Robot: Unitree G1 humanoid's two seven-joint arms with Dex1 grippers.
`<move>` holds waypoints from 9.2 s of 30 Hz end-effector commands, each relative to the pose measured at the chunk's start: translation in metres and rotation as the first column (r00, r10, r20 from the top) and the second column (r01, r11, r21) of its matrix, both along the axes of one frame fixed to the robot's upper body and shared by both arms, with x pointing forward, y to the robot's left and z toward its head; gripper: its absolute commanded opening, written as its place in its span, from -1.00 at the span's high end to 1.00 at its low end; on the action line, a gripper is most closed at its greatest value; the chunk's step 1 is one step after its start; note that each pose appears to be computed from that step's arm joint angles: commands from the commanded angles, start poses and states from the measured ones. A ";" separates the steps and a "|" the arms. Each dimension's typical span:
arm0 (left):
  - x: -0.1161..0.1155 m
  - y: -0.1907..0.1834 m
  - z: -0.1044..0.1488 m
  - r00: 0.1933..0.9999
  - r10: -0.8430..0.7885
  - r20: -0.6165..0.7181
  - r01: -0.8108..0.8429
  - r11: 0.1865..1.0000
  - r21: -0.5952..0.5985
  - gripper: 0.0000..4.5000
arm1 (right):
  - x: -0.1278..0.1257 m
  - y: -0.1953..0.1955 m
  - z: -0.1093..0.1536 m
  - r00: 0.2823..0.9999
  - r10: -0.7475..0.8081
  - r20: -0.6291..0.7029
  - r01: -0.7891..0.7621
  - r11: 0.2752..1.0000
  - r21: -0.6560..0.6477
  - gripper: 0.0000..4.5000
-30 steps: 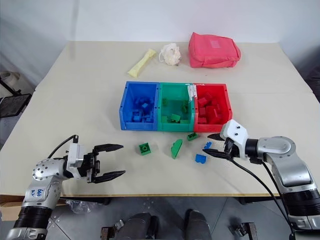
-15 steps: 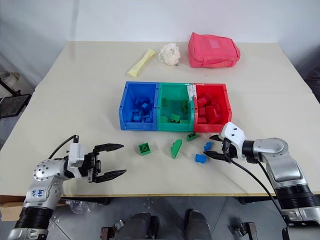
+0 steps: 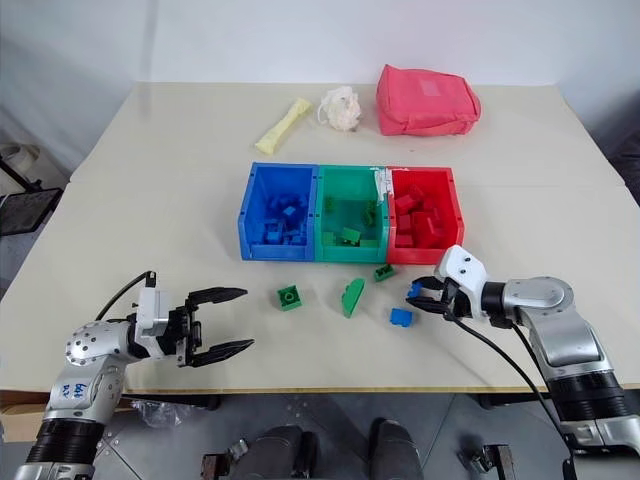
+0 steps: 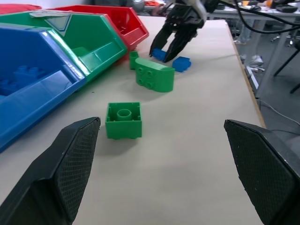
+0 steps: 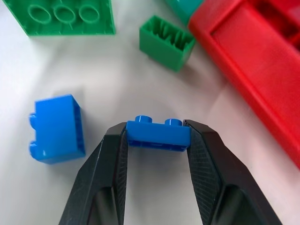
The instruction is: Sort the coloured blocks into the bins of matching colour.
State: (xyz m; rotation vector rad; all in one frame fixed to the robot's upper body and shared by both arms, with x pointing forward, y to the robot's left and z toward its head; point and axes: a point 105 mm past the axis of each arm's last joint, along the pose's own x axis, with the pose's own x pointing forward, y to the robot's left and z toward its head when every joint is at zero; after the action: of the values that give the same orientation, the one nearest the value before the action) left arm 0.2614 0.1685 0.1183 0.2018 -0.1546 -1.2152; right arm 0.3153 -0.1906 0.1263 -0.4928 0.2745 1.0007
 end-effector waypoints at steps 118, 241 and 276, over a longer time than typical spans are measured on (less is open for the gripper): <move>0.024 -0.001 0.028 0.922 0.386 0.028 -0.377 0.913 -0.157 -1.00 | 0.041 0.162 0.098 0.907 0.269 0.323 -0.348 0.912 0.218 0.60; 0.025 -0.040 0.034 0.997 -0.053 0.060 0.057 0.996 -0.075 -1.00 | 0.044 0.102 0.095 0.946 -0.095 0.308 -0.007 0.949 0.316 -0.99; 0.002 -0.007 0.013 0.995 -0.095 -0.002 0.096 0.995 0.023 -1.00 | -0.013 0.076 0.017 0.975 0.218 0.051 -0.220 0.975 0.037 -0.99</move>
State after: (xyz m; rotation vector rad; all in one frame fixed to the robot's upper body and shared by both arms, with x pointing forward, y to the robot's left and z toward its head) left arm 0.2719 0.1638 0.1232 0.2014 -0.0990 -1.3211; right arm 0.2919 -0.1318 0.1514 -0.4810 0.1704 1.1815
